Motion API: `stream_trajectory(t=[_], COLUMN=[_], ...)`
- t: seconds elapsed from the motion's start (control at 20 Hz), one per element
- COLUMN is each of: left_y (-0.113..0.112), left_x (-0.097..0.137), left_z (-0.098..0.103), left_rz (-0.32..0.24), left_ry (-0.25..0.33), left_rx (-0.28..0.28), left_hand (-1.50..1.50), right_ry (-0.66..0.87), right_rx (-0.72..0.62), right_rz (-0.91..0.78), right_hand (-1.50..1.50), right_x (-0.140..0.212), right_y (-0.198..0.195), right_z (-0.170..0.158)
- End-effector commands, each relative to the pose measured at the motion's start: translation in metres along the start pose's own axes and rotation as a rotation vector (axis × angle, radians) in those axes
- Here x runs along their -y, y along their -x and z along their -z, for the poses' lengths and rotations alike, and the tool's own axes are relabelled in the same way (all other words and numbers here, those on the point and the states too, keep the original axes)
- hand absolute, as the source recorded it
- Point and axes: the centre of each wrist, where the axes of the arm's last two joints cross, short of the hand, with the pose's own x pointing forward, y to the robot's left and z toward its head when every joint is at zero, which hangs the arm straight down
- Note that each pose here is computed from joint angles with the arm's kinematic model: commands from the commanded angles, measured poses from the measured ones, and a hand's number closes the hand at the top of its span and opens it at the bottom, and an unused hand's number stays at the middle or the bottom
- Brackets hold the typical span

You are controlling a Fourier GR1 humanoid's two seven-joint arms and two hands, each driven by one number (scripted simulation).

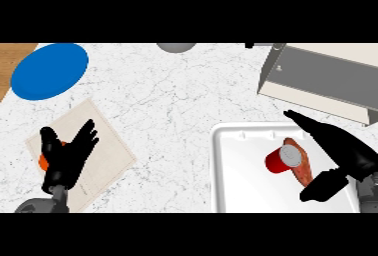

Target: Pick the can from the tray and place it in the tiered shelf

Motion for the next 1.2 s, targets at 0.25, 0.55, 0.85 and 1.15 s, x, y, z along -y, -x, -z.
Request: stream_trajectory(t=[0.25, 0.55, 0.85, 1.15], left_y=[0.002, 0.004, -0.004, -0.007], left_x=[-0.002, 0.002, 0.003, 0.009], left_z=[0.002, 0.008, -0.013, 0.008], left_rz=[-0.011, -0.002, -0.003, -0.011], left_ry=[0.012, -0.001, 0.001, 0.009], left_rx=[0.003, 0.001, 0.014, -0.010], left_hand=[0.00, 0.00, 0.00, 0.00], right_ry=[0.004, 0.041, 0.087, 0.093], right_rx=[-0.040, -0.075, -0.039, -0.002], right_rz=[-0.037, -0.080, -0.045, -0.044], right_hand=[-1.50, -1.50, -1.50, -1.50], right_x=[-0.030, -0.049, -0.049, -0.064], right_y=[0.002, -0.009, 0.033, 0.029], right_z=[0.004, 0.023, 0.048, 0.069])
